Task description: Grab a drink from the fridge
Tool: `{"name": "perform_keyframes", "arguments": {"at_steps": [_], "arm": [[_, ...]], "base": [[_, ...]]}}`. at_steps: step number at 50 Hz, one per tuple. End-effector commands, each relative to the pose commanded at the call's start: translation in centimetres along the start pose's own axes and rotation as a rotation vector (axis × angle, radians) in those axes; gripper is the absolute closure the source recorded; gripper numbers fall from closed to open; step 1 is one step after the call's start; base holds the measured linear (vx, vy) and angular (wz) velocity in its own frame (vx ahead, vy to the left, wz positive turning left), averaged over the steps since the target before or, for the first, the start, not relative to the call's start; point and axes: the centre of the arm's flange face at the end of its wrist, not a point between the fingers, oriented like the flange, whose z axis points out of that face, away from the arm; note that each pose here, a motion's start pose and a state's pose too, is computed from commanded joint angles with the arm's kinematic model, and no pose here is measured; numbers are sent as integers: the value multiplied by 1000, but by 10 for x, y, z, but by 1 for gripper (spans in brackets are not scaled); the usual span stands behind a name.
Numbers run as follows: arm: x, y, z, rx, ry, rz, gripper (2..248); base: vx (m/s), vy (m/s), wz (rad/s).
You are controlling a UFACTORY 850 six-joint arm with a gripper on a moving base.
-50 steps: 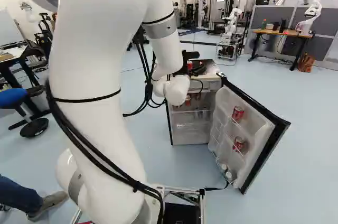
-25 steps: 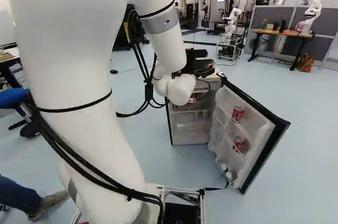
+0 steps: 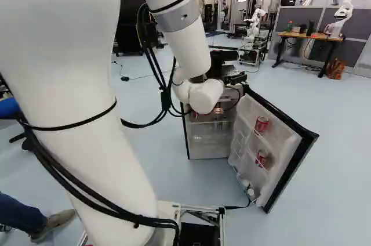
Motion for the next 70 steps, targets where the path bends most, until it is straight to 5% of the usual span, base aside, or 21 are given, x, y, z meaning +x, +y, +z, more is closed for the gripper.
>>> {"name": "perform_keyframes", "arguments": {"at_steps": [42, 70], "arm": [[18, 66, 17, -129, -138, 1, 3], [34, 118, 31, -293, -174, 93, 3]], "base": [[0, 0, 0], [0, 0, 0]]}}
